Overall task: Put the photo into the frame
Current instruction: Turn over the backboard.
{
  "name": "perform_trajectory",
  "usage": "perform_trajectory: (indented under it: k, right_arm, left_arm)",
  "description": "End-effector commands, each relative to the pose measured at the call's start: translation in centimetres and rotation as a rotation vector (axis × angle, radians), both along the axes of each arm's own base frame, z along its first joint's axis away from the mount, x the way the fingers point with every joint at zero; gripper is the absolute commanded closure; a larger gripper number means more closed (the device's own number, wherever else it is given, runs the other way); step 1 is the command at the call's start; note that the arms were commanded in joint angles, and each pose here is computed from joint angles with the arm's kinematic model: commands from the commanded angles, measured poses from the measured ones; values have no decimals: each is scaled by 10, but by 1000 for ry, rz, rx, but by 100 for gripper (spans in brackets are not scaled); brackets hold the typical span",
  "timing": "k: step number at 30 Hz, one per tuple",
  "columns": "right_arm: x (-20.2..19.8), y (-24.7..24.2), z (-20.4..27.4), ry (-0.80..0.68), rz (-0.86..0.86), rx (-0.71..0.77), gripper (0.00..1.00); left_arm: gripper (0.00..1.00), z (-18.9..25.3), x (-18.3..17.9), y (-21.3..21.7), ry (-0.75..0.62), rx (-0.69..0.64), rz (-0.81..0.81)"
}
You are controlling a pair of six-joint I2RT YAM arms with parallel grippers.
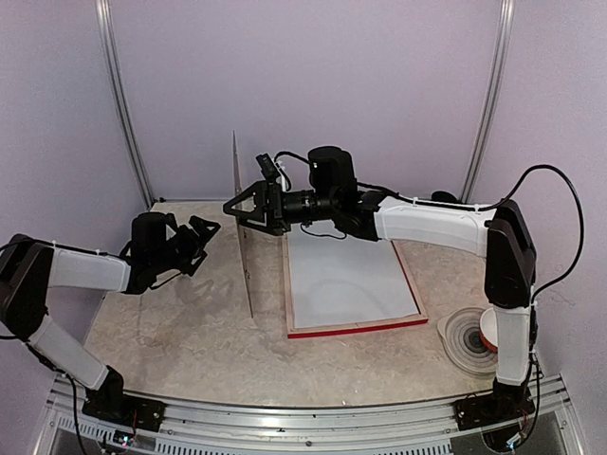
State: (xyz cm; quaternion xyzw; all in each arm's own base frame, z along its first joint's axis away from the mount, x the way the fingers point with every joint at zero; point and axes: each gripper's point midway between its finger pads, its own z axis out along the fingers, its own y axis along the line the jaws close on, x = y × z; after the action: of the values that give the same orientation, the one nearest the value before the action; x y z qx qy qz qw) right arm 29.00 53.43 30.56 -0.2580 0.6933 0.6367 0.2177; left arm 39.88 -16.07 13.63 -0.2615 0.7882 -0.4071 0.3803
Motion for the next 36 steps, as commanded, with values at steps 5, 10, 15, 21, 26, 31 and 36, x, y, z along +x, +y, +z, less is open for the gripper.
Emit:
perform_trajectory:
  k: [5, 10, 15, 21, 26, 31, 36]
  right_arm:
    - [-7, 5, 1, -24, 31, 20, 1]
    - [-7, 9, 7, -29, 43, 31, 1]
    - [-6, 11, 5, -27, 45, 28, 1]
    - [-5, 12, 3, -19, 49, 30, 1]
    - [-7, 17, 6, -22, 65, 43, 1]
    - [-9, 22, 1, -16, 75, 31, 1]
    - [-13, 28, -11, 1, 94, 21, 1]
  left_arm:
    - [1, 103, 1, -12, -290, -164, -73]
    - [1, 150, 2, -19, -384, -204, -109]
    - [1, 177, 8, -35, -428, -249, -166]
    - [1, 193, 11, -57, -446, -270, -240]
    - [1, 190, 7, -65, -440, -261, -274]
    - [1, 172, 11, -60, -347, -191, -241]
    - [1, 173, 13, -45, -280, -67, -172]
